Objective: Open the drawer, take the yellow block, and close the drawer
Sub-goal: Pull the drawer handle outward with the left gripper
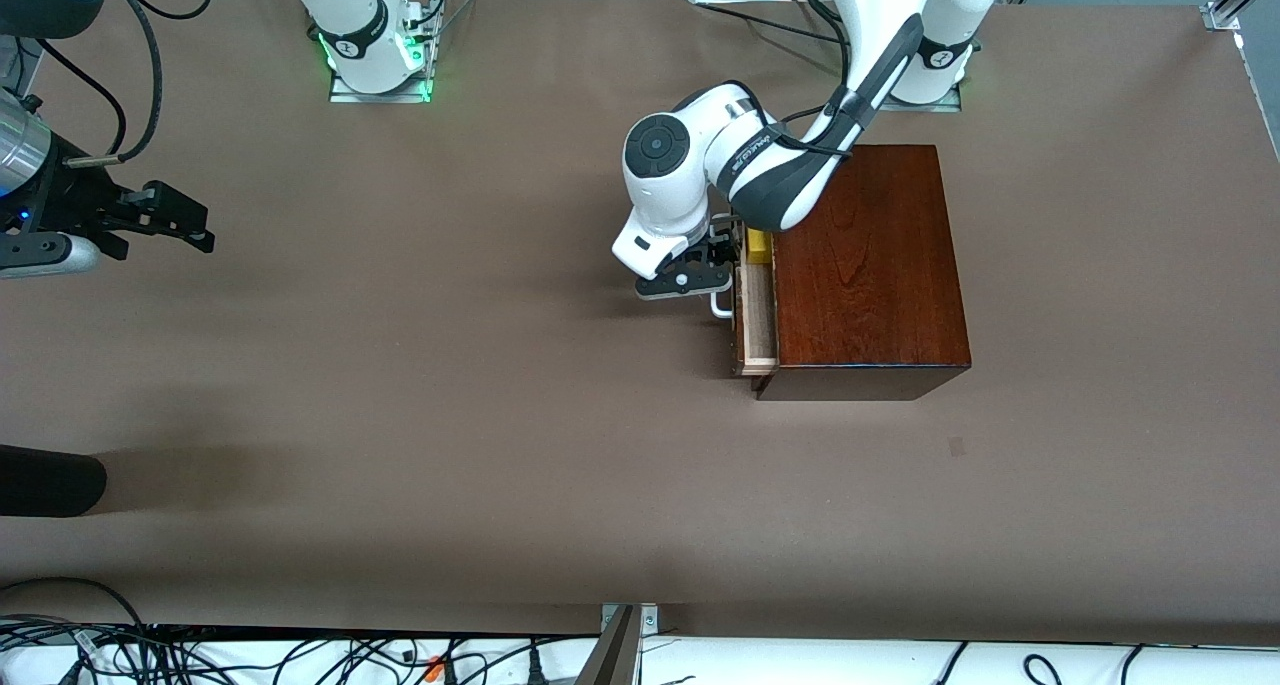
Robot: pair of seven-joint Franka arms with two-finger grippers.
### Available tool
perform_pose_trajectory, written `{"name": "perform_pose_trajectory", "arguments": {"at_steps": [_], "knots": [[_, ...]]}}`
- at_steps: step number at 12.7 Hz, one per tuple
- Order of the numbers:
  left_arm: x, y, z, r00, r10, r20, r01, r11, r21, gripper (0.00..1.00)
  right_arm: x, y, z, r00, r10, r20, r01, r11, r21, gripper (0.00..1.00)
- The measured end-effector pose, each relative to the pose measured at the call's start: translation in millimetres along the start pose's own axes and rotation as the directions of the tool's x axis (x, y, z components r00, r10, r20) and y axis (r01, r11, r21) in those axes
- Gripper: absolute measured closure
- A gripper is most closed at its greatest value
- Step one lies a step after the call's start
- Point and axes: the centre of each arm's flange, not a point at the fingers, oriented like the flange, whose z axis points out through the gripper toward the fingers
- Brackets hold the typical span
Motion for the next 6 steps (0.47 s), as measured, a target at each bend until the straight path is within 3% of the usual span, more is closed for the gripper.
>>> {"name": "perform_pose_trajectory", "arguments": {"at_steps": [6], "knots": [[2.5, 6.2, -5.0, 0.998, -0.054, 0.016, 0.055, 0.996, -0.063, 0.0, 0.0, 0.0, 0.0, 1.0, 0.0, 0.0, 0.0, 1.0, 0.0, 0.0]]}}
